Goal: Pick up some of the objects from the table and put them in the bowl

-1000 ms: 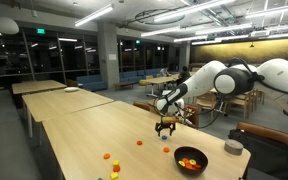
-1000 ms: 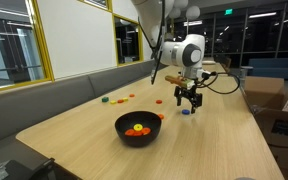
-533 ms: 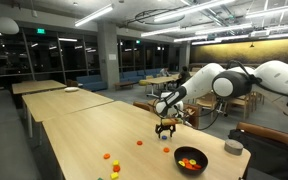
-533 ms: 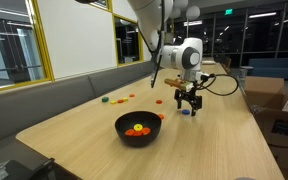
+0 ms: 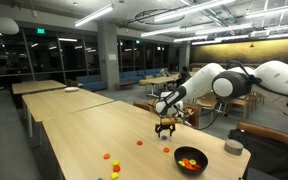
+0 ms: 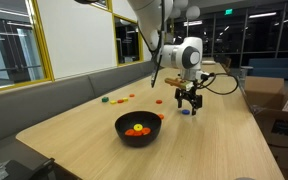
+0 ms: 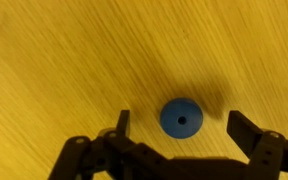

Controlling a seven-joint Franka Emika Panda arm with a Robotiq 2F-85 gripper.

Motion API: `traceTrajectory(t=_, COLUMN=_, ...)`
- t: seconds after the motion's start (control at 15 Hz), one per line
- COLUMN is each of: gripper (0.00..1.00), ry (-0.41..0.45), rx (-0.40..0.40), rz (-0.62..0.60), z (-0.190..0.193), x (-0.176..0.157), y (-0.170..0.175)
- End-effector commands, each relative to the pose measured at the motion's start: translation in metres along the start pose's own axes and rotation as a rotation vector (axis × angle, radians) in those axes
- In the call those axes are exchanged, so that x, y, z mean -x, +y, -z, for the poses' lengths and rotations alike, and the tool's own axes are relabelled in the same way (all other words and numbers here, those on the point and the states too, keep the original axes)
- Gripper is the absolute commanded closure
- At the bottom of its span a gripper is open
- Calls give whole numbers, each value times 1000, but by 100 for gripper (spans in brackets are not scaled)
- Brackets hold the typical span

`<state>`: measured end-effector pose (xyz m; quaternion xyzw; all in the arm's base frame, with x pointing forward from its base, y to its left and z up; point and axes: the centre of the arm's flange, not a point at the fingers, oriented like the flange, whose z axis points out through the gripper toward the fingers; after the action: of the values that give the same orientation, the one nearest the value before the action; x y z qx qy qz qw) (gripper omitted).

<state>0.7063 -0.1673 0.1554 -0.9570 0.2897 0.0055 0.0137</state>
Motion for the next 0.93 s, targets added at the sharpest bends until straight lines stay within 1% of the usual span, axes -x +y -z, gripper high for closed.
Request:
traceTrajectory(t=0.0, gripper=0, ry=17, rx=19, rz=-4, z=7, x=-9, y=-4)
traceTrajectory(t=0.07, gripper=25, ry=17, rx=18, rz=0, z=7, x=-9, y=-4)
traceTrajectory(t=0.13, gripper=27, ry=19, rx=20, rz=0, z=7, x=-9, y=-4)
traceTrajectory(t=0.2, gripper=34, ry=19, rx=19, rz=1, z=7, x=-9, y=-3)
traceTrajectory(t=0.33, gripper=51, ry=18, rx=20, rz=-2, z=7, x=-9, y=-2)
traceTrajectory(t=0.6, gripper=80, ry=18, rx=23, rz=-6, z=8, x=-9, y=1)
traceTrajectory(t=0.67, gripper=82, ry=17, rx=23, rz=-8, z=9, x=-8, y=1)
traceTrajectory(t=0.8, gripper=82, ry=18, rx=19, rz=-10, z=19, x=-2, y=4)
traceTrajectory(t=0.87, gripper=82, ry=17, rx=19, rz=-10, z=29, x=4, y=7)
